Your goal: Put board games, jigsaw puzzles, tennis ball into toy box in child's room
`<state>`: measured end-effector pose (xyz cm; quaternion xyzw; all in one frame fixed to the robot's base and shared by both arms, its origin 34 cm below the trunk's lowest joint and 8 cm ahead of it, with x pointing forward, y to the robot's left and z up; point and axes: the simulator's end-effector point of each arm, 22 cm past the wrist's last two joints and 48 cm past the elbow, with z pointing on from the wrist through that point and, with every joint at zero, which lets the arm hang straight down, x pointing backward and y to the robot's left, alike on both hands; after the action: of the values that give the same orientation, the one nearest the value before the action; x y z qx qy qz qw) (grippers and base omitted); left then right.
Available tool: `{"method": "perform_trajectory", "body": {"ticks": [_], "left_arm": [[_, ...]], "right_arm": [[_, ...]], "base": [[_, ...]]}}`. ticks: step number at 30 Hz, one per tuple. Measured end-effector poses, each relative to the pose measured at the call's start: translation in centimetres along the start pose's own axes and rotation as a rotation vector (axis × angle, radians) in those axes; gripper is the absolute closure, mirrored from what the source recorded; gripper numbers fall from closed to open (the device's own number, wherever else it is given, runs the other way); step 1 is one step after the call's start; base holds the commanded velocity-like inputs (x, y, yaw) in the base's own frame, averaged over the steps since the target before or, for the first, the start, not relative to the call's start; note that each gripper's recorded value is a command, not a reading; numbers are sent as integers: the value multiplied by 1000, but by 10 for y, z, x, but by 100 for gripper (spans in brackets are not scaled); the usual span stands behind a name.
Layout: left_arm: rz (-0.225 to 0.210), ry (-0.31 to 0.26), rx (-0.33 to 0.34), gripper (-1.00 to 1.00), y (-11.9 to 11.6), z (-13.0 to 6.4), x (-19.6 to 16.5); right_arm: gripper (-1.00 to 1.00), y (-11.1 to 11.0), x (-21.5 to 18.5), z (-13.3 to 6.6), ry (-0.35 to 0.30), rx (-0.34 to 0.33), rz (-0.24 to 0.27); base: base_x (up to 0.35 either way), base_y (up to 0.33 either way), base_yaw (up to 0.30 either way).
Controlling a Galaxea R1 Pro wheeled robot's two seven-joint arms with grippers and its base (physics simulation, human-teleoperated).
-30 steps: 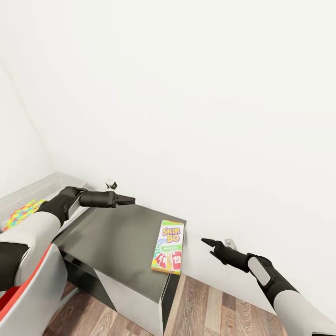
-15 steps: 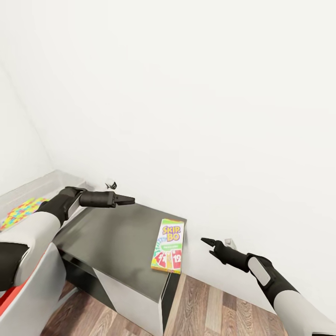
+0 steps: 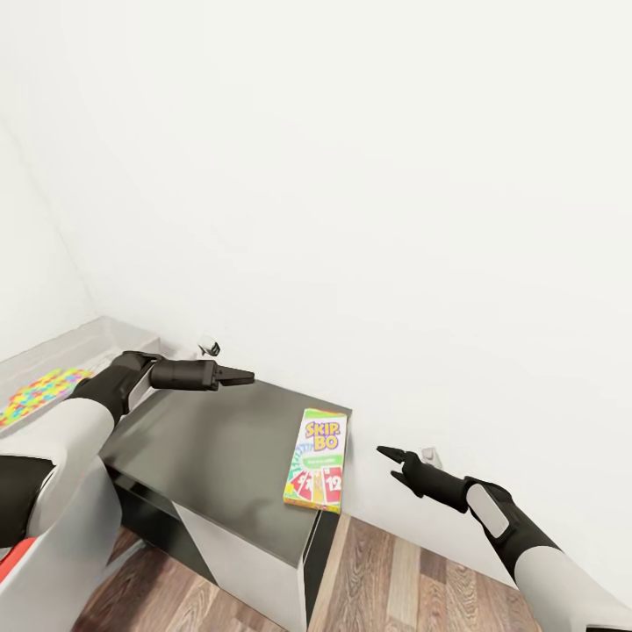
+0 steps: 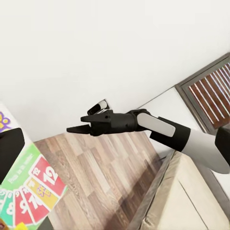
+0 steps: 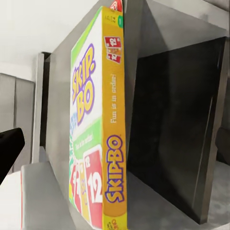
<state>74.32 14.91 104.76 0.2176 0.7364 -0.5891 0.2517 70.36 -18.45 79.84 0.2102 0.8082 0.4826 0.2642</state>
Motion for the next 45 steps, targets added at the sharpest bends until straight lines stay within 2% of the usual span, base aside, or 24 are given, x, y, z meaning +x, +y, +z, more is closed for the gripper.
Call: {"method": "perform_trajectory", "body": {"ticks": [13,20,40,45], "left_arm": [[3,-3,-2,-100,3,-1,1],[4,-3,-3,-100,3,-2,1],[8,-5,-4,-100,3,-3,1],[8,-5,-4,-100,3,-3,1]], "right_arm": [[-100,-2,11,4,38,4,28],[-100,9,27,17,64,-12,36],[-100,19,38,28,79,-31,41],[-100,14,38,28,80,-7,40]], "base": [[0,0,0],[0,0,0],[8,19,0],[17,26,0]]}}
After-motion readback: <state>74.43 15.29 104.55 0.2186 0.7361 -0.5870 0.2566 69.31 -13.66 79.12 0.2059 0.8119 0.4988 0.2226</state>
